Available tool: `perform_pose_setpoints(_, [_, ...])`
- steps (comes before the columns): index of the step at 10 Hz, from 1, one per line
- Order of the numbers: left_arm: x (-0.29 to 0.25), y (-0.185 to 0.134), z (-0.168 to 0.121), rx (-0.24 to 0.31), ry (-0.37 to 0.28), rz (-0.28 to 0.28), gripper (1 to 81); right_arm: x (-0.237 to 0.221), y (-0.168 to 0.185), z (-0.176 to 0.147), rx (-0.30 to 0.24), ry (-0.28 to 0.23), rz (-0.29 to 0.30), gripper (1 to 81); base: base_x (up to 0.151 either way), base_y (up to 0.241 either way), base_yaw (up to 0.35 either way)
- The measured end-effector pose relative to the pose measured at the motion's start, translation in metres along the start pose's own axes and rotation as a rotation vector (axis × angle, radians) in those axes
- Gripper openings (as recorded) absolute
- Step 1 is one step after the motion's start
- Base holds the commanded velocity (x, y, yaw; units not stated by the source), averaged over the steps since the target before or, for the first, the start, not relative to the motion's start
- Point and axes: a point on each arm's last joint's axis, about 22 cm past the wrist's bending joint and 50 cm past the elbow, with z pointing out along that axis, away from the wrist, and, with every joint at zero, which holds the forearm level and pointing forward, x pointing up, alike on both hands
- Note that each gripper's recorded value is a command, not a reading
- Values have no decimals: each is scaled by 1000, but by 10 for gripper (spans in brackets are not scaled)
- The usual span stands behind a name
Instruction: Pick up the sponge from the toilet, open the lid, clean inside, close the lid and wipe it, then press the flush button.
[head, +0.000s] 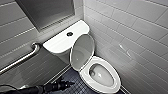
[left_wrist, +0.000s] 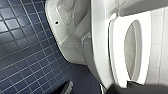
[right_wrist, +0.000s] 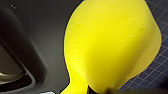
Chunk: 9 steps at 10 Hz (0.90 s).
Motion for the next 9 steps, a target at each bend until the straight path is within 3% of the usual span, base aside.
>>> perform_pose_setpoints(3, [39,2,-27,3,58,-62,811,-6,-25,-10,84,-24,7,10,0,0,0])
perform_pose_setpoints(6, [85,33,-46,-37,115,-96,811,-11,-59,-31,199,-26,18,10,0,0,0])
perform_pose_setpoints(9, [124,66,-57,-77,165,-90,811,-28,-73,-61,280,-22,4,10,0,0,0])
